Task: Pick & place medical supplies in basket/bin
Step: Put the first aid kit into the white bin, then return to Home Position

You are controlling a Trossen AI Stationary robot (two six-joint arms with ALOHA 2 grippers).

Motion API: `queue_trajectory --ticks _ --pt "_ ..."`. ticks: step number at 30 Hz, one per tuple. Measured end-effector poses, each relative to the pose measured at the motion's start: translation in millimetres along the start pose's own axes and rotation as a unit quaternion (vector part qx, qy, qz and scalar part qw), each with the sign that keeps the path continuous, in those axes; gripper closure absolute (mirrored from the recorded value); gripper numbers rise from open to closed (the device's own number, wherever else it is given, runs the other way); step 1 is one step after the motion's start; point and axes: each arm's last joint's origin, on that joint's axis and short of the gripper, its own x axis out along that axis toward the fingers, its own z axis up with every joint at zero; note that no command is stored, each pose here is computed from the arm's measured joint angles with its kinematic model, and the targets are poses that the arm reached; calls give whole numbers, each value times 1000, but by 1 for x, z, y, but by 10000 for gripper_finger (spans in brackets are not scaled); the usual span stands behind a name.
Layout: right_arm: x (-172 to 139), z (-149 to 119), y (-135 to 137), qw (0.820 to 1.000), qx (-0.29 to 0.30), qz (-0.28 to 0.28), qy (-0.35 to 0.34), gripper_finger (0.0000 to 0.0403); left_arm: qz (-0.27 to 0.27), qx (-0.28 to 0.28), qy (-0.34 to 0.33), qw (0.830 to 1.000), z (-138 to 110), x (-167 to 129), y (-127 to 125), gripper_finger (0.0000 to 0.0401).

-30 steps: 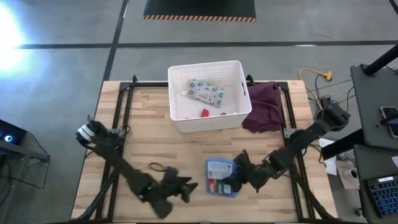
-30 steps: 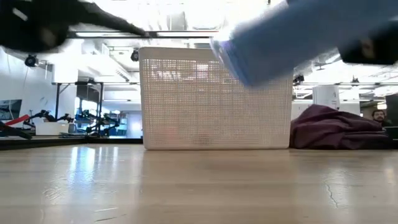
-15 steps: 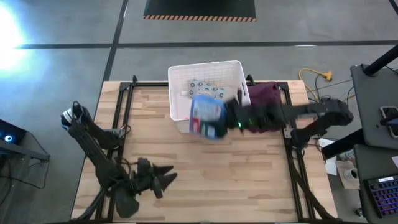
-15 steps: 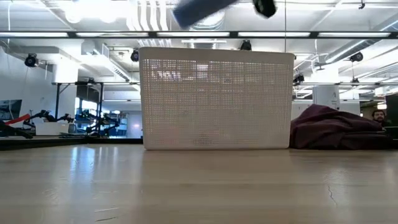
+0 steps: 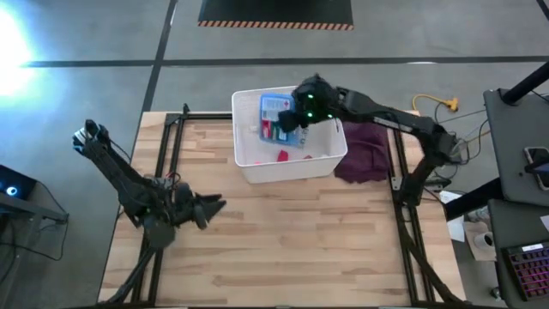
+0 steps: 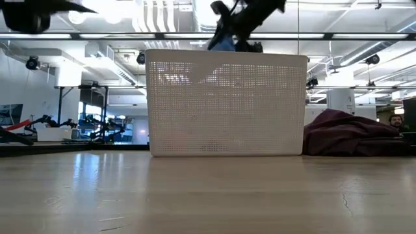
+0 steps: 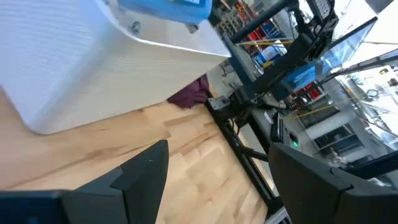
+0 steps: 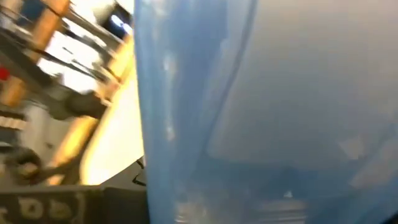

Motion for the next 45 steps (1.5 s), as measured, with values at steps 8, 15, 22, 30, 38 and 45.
queue_trajectory --ticks 8,15,22,30,38,45 --pt "35 28 -13 996 -22 -73 48 157 -72 -26 48 996 31 8 58 146" --pt "27 41 -5 993 -28 -104 43 96 -152 -38 29 987 51 17 88 146" --pt "-12 28 0 977 -80 -191 46 90 -155 -46 33 986 51 18 96 146" --pt "-84 -14 31 968 -192 -156 29 105 -154 -59 36 986 51 19 96 146" --pt "-174 -87 29 945 -307 -109 -22 113 -154 -60 36 986 51 18 96 146" --pt "-253 -131 2 967 -244 38 -53 108 -313 106 6 944 61 9 75 146"
